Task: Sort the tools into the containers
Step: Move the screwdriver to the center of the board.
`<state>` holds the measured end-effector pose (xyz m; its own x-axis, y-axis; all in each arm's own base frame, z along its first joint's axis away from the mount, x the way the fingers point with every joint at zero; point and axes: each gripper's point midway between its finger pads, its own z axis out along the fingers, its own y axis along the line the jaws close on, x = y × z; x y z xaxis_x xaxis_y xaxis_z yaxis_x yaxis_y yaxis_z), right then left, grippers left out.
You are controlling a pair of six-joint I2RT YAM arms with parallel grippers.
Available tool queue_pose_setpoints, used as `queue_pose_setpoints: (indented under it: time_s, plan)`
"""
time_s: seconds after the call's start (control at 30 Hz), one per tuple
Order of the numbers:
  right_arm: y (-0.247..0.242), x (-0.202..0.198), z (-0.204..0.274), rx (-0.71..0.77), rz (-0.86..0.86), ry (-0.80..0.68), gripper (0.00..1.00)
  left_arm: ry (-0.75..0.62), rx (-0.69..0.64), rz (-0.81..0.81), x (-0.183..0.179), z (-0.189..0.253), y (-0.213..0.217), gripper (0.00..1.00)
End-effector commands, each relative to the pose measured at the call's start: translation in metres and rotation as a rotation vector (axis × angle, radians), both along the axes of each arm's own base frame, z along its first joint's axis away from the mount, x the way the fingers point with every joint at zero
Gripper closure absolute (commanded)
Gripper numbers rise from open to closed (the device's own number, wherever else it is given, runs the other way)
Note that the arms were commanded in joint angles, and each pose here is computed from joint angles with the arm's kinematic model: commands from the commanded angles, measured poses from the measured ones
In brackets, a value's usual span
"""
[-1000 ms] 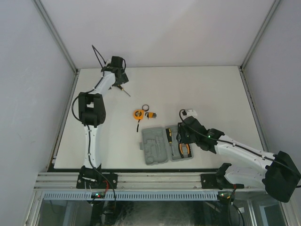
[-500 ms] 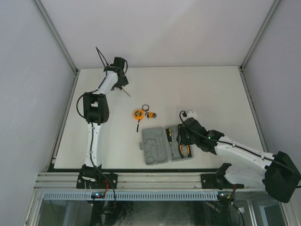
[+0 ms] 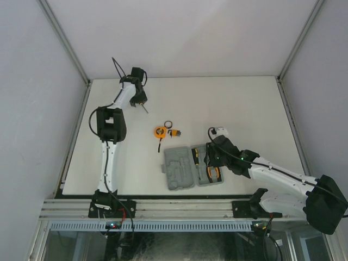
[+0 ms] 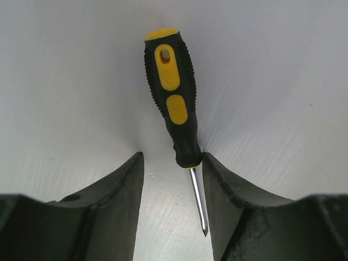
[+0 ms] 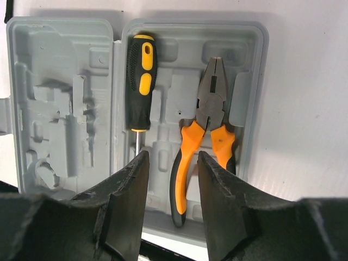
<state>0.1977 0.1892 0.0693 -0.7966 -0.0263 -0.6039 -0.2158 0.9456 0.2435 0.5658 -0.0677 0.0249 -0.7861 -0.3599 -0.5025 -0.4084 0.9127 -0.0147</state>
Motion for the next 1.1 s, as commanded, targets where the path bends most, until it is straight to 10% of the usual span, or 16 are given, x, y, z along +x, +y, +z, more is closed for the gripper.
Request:
queue_pose_setpoints:
  time_s: [0.0,0.5,1.07]
  plan:
    - [0.007,0.009,0.009,0.036,0.005,-0.041,0.60,0.001,-0.021,-0.032,0.000,0.010,0.003,0.51]
    - [0.007,0.004,0.020,0.076,0.011,-0.047,0.60,0.003,-0.017,-0.067,-0.038,0.017,0.008,0.85]
    - [0.018,-0.009,0.028,0.121,0.030,-0.038,0.60,0.012,-0.063,-0.169,-0.174,-0.004,-0.039,0.90]
